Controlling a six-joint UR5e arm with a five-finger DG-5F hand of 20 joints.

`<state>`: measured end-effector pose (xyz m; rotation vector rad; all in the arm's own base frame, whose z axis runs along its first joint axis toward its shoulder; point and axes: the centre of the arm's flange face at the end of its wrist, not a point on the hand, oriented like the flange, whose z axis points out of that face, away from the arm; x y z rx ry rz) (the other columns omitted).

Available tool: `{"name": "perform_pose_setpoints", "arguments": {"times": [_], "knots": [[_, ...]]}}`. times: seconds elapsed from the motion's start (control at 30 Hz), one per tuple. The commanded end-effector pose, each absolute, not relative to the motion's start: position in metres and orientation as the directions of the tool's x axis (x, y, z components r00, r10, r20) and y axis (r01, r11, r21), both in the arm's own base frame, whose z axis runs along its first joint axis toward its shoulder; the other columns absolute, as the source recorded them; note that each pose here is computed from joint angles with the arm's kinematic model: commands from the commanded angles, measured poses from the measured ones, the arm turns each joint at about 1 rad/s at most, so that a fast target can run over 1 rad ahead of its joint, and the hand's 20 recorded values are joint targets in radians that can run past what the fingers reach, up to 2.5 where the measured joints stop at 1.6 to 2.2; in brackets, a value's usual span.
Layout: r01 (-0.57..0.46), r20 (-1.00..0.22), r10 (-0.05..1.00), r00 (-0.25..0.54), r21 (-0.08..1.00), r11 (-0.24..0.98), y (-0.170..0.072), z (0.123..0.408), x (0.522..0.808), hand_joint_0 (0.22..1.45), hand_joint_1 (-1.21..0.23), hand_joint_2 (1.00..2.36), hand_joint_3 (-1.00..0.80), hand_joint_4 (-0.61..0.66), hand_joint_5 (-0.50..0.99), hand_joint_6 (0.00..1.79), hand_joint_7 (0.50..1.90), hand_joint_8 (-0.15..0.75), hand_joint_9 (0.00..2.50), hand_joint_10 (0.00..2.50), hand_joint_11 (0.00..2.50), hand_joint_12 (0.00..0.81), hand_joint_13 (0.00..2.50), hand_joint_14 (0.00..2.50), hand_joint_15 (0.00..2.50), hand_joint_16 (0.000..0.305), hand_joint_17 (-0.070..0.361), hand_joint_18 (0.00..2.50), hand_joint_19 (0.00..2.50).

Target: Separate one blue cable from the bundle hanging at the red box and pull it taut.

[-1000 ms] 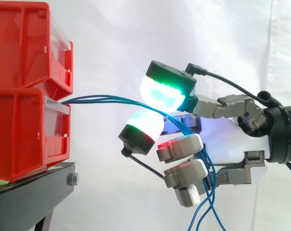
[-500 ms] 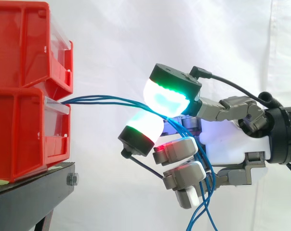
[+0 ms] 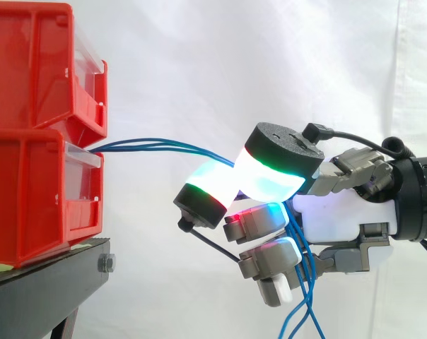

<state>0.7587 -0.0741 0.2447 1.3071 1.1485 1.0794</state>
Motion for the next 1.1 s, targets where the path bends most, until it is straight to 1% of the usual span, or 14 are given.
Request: {"name": "perform_pose_setpoints", "arguments": {"times": [0.0, 0.13, 0.23, 0.3, 0.33, 0.43, 0.5, 0.57, 0.63, 0.7, 0.83, 0.9, 0.97, 1.07], "knots": [[0.054, -0.007, 0.991, 0.136, 0.999, 0.0, -0.0745, 0.2447, 0.7587, 0.6, -1.09, 1.0, -0.5, -0.11, -0.17, 0.92, 1.07, 0.213, 1.11, 0.0, 1.61, 0.319, 1.11, 0.02, 1.37, 0.046, 0.104, 0.94, 0.82], [0.054, -0.007, 0.991, 0.136, 0.999, 0.0, -0.0745, 0.2447, 0.7587, 0.53, -1.01, 1.0, -0.5, -0.09, -0.16, 0.92, 1.05, 0.234, 1.13, 0.01, 1.59, 0.338, 1.13, 0.02, 1.36, 0.049, 0.11, 0.96, 0.82], [0.054, -0.007, 0.991, 0.136, 0.999, 0.0, -0.0745, 0.2447, 0.7587, 0.47, -0.86, 1.0, -0.5, -0.03, -0.16, 0.91, 0.96, 0.267, 1.16, 0.1, 1.52, 0.37, 1.16, 0.02, 1.35, 0.053, 0.119, 1.0, 0.81], [0.054, -0.007, 0.991, 0.135, 0.999, 0.0, -0.0733, 0.2447, 0.7588, 0.46, -0.76, 1.0, -0.5, 0.0, -0.15, 0.9, 0.96, 0.284, 1.17, 0.15, 1.47, 0.379, 1.18, 0.02, 1.35, 0.055, 0.123, 1.02, 0.8], [0.054, -0.007, 0.991, 0.136, 0.999, 0.0, -0.0745, 0.2447, 0.7587, 0.46, -0.76, 1.0, -0.5, 0.0, -0.15, 0.89, 0.97, 0.285, 1.18, 0.15, 1.49, 0.382, 1.18, 0.02, 1.35, 0.055, 0.123, 1.02, 0.8], [0.054, -0.007, 0.991, 0.136, 0.999, 0.0, -0.0745, 0.2447, 0.7587, 0.47, -0.65, 1.0, -0.5, 0.01, -0.14, 0.88, 1.0, 0.288, 1.21, 0.12, 1.5, 0.38, 1.19, 0.02, 1.35, 0.054, 0.121, 1.03, 0.82], [0.053, -0.007, 0.991, 0.135, 0.999, 0.0, -0.0733, 0.2458, 0.7587, 0.49, -0.6, 1.0, -0.5, 0.0, -0.14, 0.88, 1.03, 0.271, 1.22, 0.07, 1.54, 0.358, 1.19, 0.02, 1.36, 0.052, 0.117, 1.02, 0.83], [0.054, -0.007, 0.991, 0.135, 0.999, 0.0, -0.0733, 0.2447, 0.7588, 0.56, -0.56, 1.0, -0.5, -0.03, -0.13, 0.88, 1.1, 0.246, 1.24, 0.0, 1.6, 0.332, 1.18, 0.02, 1.37, 0.047, 0.106, 0.99, 0.87], [0.053, -0.007, 0.991, 0.136, 0.999, 0.0, -0.0745, 0.2448, 0.7588, 0.59, -0.57, 1.0, -0.5, -0.06, -0.13, 0.89, 1.11, 0.232, 1.26, 0.0, 1.6, 0.322, 1.18, 0.02, 1.38, 0.045, 0.102, 0.99, 0.88], [0.053, -0.007, 0.991, 0.135, 0.999, 0.0, -0.0733, 0.2448, 0.759, 0.61, -0.63, 1.0, -0.49, -0.07, -0.13, 0.89, 1.13, 0.235, 1.27, 0.0, 1.62, 0.318, 1.19, 0.02, 1.39, 0.045, 0.102, 0.99, 0.88], [0.053, -0.007, 0.991, 0.136, 0.999, 0.0, -0.0745, 0.2448, 0.7588, 0.61, -0.77, 1.01, -0.31, -0.05, -0.12, 0.9, 1.18, 0.239, 1.27, 0.0, 1.62, 0.331, 1.2, 0.02, 1.38, 0.046, 0.104, 1.01, 0.87], [0.053, -0.007, 0.991, 0.135, 0.999, 0.0, -0.0733, 0.2448, 0.759, 0.64, -0.86, 1.02, -0.23, -0.08, -0.13, 0.91, 1.19, 0.237, 1.27, 0.0, 1.63, 0.33, 1.2, 0.02, 1.39, 0.047, 0.105, 1.01, 0.87], [0.054, -0.007, 0.991, 0.135, 0.999, 0.0, -0.0733, 0.2441, 0.7586, 0.66, -0.89, 1.02, -0.21, -0.11, -0.13, 0.91, 1.25, 0.225, 1.25, 0.0, 1.63, 0.325, 1.19, 0.02, 1.38, 0.045, 0.102, 1.0, 0.88], [0.054, -0.007, 0.991, 0.135, 0.999, 0.0, -0.0733, 0.2441, 0.7586, 0.71, -0.93, 1.01, -0.28, -0.15, -0.14, 0.93, 1.19, 0.227, 1.23, 0.0, 1.63, 0.325, 1.19, 0.02, 1.38, 0.046, 0.103, 1.0, 0.86]]}}
